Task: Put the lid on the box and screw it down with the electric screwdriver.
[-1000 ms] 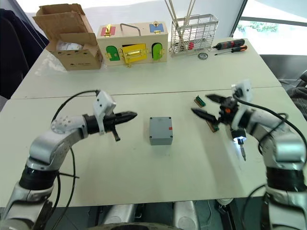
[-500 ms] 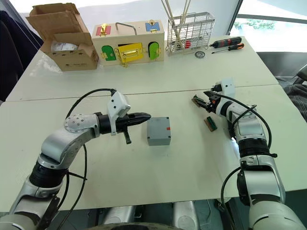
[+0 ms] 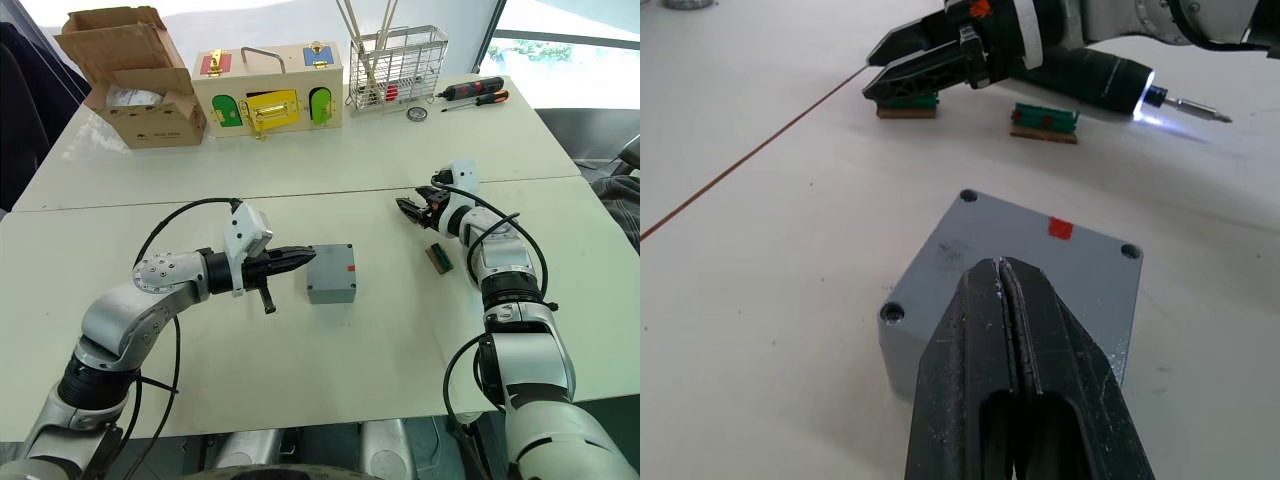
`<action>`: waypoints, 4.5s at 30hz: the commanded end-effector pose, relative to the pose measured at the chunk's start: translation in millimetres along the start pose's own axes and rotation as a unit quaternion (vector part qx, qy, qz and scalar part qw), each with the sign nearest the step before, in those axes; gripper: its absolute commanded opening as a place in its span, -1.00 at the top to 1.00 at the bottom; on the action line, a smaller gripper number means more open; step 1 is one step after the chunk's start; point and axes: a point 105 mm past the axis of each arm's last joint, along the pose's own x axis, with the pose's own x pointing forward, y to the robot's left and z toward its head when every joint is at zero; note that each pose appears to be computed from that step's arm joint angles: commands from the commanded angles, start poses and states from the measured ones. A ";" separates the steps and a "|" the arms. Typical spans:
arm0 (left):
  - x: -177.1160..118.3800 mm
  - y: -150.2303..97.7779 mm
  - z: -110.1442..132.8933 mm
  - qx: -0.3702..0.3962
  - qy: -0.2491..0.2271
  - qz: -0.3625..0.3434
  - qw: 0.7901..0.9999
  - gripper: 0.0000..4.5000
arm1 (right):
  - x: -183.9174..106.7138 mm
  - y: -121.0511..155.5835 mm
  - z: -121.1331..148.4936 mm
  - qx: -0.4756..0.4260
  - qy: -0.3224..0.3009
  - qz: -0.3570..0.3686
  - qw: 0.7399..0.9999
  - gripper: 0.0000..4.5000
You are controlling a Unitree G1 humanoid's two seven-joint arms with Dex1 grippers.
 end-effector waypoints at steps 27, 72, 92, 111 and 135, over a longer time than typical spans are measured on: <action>-0.7 0.8 8.5 0.014 -0.016 0.004 1.000 1.00 | -7.5 -6.3 41.7 0.004 -0.072 -0.009 0.997 0.98; -28.7 -14.6 -2.2 -0.010 0.032 -0.021 0.999 1.00 | -56.4 126.2 25.1 -0.012 -0.072 0.236 0.969 0.98; -17.7 -14.7 22.7 -0.026 -0.035 -0.046 0.998 1.00 | -91.0 70.7 73.4 -0.035 -0.093 0.133 0.986 -0.98; 21.5 -69.7 29.2 0.043 -0.060 -0.176 0.982 1.00 | -178.2 -51.0 13.9 0.105 0.367 0.016 0.924 -0.98; 18.0 -80.1 25.7 0.036 -0.046 -0.131 0.990 1.00 | -142.6 -39.6 -52.3 0.118 0.533 0.091 0.833 -0.75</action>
